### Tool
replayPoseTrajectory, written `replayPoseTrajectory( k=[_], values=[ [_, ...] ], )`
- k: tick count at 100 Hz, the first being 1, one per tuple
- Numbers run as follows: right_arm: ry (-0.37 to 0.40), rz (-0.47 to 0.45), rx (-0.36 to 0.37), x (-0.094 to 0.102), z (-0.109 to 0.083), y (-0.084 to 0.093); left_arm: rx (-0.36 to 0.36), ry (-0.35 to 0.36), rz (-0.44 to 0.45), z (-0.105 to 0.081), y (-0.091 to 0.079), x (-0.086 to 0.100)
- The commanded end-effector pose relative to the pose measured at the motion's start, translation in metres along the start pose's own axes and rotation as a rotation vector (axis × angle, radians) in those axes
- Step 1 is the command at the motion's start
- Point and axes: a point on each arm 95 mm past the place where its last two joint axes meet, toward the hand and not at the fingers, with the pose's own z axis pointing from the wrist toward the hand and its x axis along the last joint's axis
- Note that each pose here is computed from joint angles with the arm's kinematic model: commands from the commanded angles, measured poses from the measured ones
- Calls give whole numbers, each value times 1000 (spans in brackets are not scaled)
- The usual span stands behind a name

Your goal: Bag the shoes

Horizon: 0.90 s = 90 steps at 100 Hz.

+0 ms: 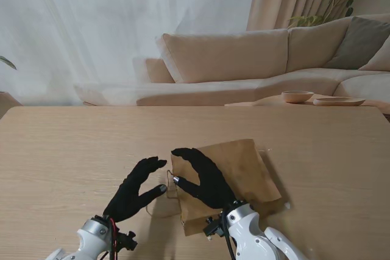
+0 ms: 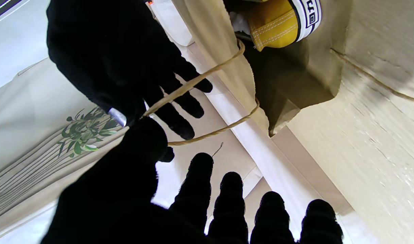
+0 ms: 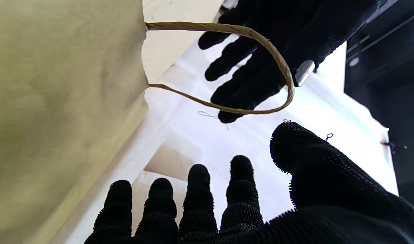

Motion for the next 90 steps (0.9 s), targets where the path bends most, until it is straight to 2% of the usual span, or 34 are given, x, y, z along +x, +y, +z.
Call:
replayPoseTrajectory(
  k=[1, 23, 40, 68, 90],
  values=[
    [-9, 13, 13, -3, -3, -4, 4, 3, -8, -2, -1, -2],
    [-16, 22, 12, -6, -5, -1, 36, 1, -31, -10, -10, -5],
    [-26, 16, -2, -4, -9, 1, 60, 36, -24, -15, -15, -2],
    [-30, 12, -1, -3, -12, -1, 67, 50, -2, -22, -16, 2],
    [-17, 4, 10, -3, -13, 0, 83, 37, 13, -19, -16, 1]
  ],
)
